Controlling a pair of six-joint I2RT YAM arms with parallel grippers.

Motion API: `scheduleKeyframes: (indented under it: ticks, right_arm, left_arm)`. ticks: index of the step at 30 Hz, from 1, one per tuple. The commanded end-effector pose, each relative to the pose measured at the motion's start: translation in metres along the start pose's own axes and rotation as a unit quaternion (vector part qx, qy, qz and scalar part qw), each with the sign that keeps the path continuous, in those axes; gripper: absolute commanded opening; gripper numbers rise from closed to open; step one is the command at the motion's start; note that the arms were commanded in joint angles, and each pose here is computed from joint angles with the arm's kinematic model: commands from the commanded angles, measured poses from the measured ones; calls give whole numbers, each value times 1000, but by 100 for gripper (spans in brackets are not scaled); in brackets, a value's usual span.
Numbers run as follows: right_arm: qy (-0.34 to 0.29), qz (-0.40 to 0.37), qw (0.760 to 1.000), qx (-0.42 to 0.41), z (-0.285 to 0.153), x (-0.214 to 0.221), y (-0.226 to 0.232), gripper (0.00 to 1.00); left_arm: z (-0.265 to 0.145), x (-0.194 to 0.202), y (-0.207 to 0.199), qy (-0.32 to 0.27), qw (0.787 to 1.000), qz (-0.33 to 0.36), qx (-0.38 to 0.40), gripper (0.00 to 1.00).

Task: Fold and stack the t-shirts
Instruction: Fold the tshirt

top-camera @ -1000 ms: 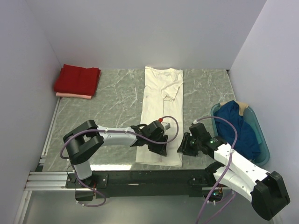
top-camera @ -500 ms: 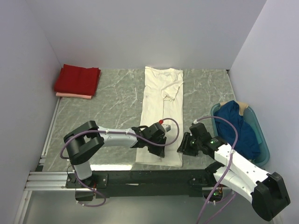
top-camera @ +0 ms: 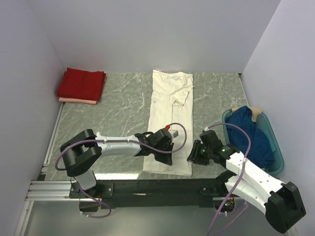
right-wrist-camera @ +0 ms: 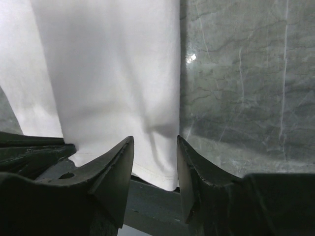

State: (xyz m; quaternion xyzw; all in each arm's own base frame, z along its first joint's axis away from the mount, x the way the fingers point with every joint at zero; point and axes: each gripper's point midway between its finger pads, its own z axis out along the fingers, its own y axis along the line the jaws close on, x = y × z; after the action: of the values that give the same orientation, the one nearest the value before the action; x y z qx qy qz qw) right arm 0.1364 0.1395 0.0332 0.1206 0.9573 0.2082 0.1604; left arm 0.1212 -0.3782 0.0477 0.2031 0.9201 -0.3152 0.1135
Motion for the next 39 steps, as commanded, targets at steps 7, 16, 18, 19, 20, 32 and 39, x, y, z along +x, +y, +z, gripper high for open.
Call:
scheduleKeyframes:
  ticks: [7, 16, 18, 19, 20, 32, 39]
  right_arm:
    - [7, 9, 1000, 14, 9, 5, -8, 43]
    - [26, 3, 1000, 11, 9, 12, -8, 35]
    - [32, 2, 999, 5, 6, 14, -5, 35]
    - [28, -2, 1000, -1, 3, 12, -3, 36]
    - [30, -4, 1000, -2, 1, 13, -2, 36]
    - [120, 24, 992, -43, -12, 58, -1, 38]
    - [153, 53, 986, -41, -10, 75, -6, 38]
  left_arm:
    - [-6, 14, -4, 14, 1000, -13, 20, 1]
    - [-9, 12, -9, 12, 999, -10, 28, 14]
    - [-19, 4, -15, -3, 999, -3, 34, 25]
    - [-23, 0, -15, -12, 999, -2, 31, 28]
    - [-28, -3, -16, -17, 999, -4, 30, 34]
    - [-92, -4, 66, -90, 983, -153, -35, 37]
    - [-102, 26, 84, -76, 980, -181, -35, 41]
